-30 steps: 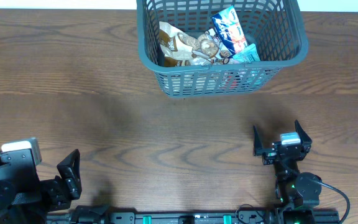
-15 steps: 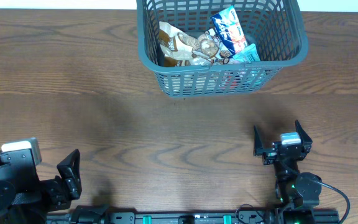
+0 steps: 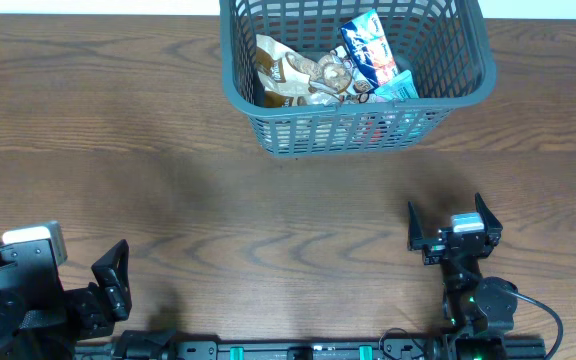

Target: Pack container

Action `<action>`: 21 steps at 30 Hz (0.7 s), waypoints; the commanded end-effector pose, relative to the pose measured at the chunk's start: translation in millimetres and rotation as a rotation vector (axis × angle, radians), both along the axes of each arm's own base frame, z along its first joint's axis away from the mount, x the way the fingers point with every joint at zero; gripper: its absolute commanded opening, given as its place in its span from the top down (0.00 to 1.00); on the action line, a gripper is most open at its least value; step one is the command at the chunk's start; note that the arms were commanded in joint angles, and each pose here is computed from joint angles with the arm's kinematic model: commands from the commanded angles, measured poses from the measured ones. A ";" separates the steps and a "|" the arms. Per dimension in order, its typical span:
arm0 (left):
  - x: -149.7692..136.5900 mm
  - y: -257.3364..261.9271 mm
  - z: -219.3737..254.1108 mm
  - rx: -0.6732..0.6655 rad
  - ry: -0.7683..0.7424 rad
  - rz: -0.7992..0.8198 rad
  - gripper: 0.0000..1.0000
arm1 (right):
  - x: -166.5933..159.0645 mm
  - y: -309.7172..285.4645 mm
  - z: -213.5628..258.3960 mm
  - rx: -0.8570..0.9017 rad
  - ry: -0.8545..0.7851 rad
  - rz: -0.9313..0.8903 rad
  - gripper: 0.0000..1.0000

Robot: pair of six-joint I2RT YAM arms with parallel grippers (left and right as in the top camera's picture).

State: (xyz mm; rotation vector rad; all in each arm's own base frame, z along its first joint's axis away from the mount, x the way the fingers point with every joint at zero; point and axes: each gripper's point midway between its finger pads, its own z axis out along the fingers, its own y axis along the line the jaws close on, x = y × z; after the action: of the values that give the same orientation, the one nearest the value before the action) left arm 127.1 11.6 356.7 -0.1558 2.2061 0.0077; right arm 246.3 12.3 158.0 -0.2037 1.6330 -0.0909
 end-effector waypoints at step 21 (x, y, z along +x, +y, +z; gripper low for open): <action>27.2 -16.1 56.9 -0.069 -0.624 -0.059 0.16 | -0.2 -3.4 -0.6 0.017 -0.002 -0.019 0.01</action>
State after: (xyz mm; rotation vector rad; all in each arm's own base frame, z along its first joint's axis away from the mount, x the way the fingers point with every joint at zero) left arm 158.8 3.5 424.0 -0.1613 1.6342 -0.1103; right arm 246.3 12.0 157.8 -0.2020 1.6340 -0.0921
